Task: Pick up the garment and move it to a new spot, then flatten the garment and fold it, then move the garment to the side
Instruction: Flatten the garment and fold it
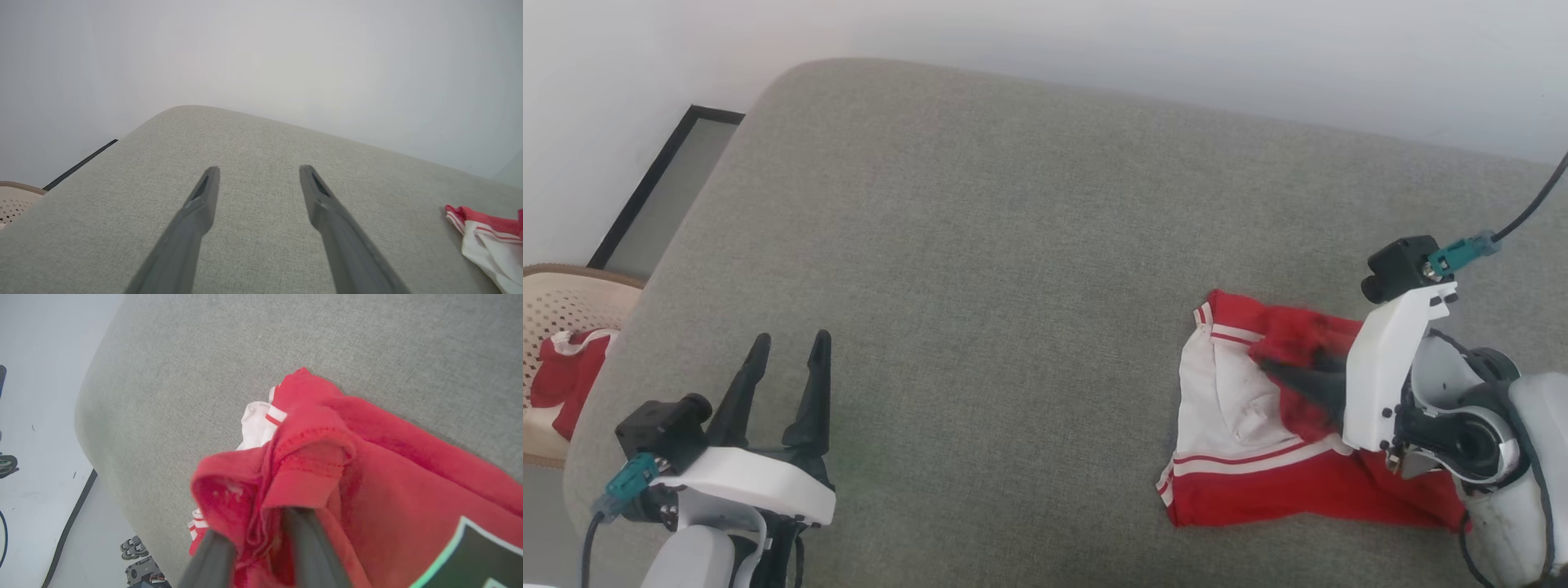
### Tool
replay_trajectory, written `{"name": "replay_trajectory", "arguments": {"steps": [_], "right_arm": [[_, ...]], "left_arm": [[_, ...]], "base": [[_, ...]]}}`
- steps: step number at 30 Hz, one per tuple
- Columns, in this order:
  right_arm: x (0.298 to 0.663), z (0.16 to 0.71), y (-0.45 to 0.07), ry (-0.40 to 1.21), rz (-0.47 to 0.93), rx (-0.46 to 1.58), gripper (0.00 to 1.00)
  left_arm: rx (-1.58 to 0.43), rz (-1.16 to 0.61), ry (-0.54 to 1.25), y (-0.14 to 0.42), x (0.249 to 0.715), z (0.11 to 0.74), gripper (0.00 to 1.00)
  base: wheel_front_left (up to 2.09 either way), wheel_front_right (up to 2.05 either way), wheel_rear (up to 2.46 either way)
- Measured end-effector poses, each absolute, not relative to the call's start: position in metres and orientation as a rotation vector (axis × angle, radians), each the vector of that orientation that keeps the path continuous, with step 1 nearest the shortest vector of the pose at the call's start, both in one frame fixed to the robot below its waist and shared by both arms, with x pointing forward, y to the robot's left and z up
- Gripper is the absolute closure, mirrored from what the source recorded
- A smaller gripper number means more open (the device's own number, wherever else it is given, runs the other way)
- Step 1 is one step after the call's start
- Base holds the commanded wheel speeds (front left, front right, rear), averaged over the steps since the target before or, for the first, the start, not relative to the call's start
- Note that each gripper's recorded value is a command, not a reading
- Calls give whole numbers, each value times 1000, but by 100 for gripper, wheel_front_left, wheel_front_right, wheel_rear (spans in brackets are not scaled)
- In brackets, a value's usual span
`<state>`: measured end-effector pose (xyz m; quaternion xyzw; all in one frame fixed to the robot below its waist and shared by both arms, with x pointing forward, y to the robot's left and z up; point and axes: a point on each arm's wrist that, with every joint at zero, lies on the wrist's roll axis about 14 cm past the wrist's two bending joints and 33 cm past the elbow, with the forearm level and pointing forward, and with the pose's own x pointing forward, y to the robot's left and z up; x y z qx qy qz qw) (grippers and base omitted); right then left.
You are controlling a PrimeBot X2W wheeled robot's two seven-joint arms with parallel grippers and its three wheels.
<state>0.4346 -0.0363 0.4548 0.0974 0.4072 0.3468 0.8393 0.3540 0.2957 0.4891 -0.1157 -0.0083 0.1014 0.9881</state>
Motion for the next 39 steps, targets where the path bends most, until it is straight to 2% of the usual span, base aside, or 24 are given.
{"name": "replay_trajectory", "arguments": {"steps": [8,19,29,39], "right_arm": [[443,484,-57,739,689,227,0],[446,514,-152,504,426,282,0],[413,517,-239,332,169,279,0],[382,523,-269,202,82,235,0]], "left_arm": [[-229,183,-32,295,356,494,0],[-220,111,-45,280,368,500,0],[-205,54,-44,266,375,502,0],[-188,43,-59,265,370,508,0]], "base": [[0,0,0],[0,0,0],[0,0,0],[0,0,0]]}}
